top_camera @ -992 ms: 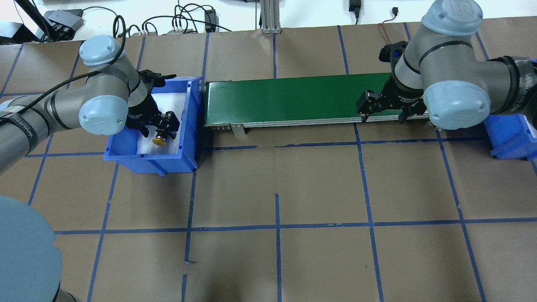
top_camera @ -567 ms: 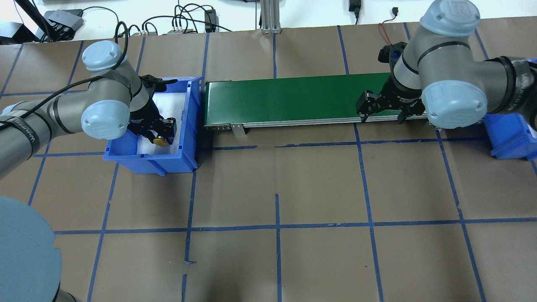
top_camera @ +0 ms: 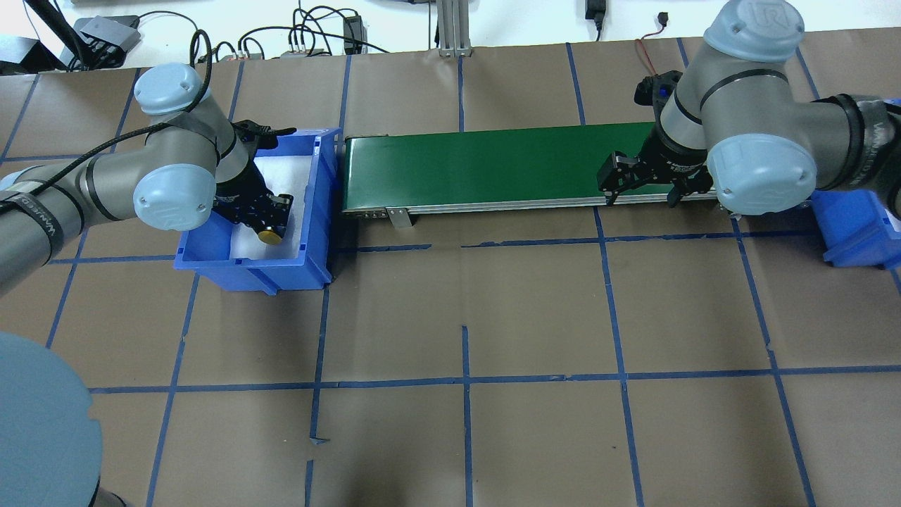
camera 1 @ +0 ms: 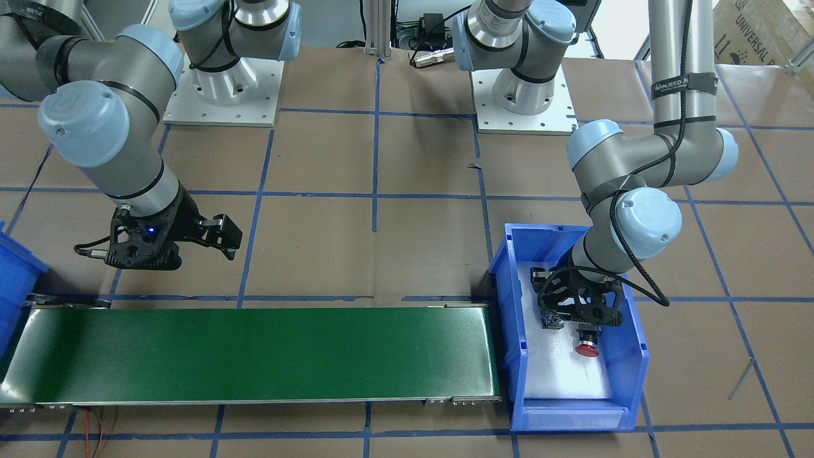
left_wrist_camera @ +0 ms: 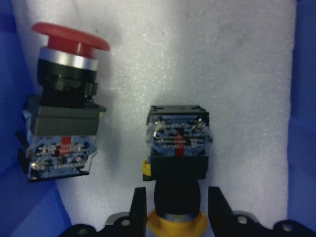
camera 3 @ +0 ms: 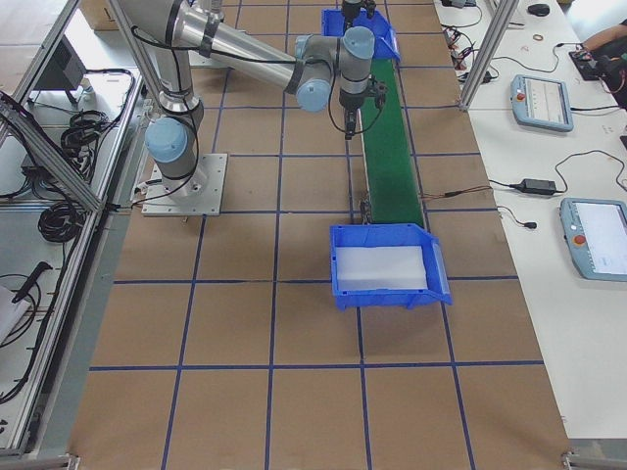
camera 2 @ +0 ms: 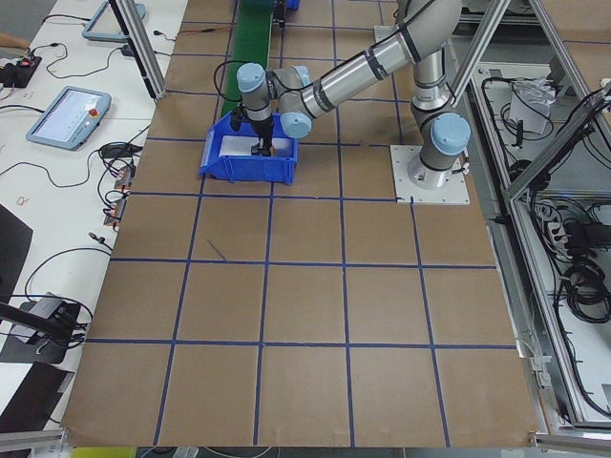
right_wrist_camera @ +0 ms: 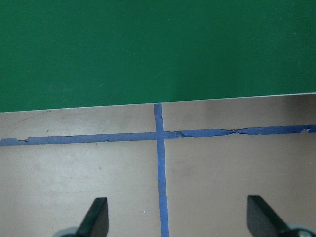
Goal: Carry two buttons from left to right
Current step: 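Lift the yellow button out of the bin with the left gripper, then carry the yellow button onto the green belt and open the left gripper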
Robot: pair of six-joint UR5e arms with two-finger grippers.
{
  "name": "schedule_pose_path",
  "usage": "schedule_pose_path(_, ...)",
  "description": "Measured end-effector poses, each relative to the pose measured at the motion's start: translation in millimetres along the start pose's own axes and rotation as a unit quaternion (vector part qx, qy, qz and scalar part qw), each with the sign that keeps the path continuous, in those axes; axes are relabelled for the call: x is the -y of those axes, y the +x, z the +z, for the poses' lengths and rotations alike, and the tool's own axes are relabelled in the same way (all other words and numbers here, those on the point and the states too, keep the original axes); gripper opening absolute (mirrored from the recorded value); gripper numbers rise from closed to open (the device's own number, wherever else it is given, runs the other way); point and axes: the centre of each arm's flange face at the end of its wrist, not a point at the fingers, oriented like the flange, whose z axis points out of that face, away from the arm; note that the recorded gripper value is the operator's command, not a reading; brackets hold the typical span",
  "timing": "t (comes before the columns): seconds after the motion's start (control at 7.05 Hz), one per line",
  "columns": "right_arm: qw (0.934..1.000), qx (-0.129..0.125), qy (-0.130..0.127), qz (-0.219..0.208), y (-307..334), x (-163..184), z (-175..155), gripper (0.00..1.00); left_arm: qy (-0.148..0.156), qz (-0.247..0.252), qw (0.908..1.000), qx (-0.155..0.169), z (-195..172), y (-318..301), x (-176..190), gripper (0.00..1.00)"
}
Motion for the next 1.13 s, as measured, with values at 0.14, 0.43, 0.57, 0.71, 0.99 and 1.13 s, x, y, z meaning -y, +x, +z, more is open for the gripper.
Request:
schedule_pose_path(0.14,1.0000,0.000,0.000,0.000,0.0,0.0,0.3,1.00,0.004,0.001,1.0000,0.001,-4.3,0.2,-0.2,0.33)
schedule_pose_path(0.43,1.0000,0.000,-0.001,-0.001,0.0,-0.3,1.1,1.00,0.016,0.001,0.9999,0.004,-22.6,-0.1,1.5,0.33)
schedule_pose_path(0.57,1.0000,0.000,-0.002,-0.001,0.0,-0.5,1.2,1.00,0.023,0.001,0.9997,0.006,-40.7,-0.1,1.1,0.33)
schedule_pose_path(0.71,1.0000,0.000,-0.002,-0.001,0.0,-0.6,1.3,1.00,0.026,0.001,0.9996,0.007,-60.1,0.7,0.0,0.33)
schedule_pose_path(0.99,1.0000,0.000,-0.002,-0.001,0.1,-0.4,1.3,1.00,0.043,0.004,0.9990,0.011,-105.1,4.4,7.6,0.33)
schedule_pose_path(1.13,1.0000,-0.002,-0.001,-0.001,1.1,0.4,0.2,1.00,0.046,0.004,0.9989,0.011,-126.3,13.8,12.6,0.32)
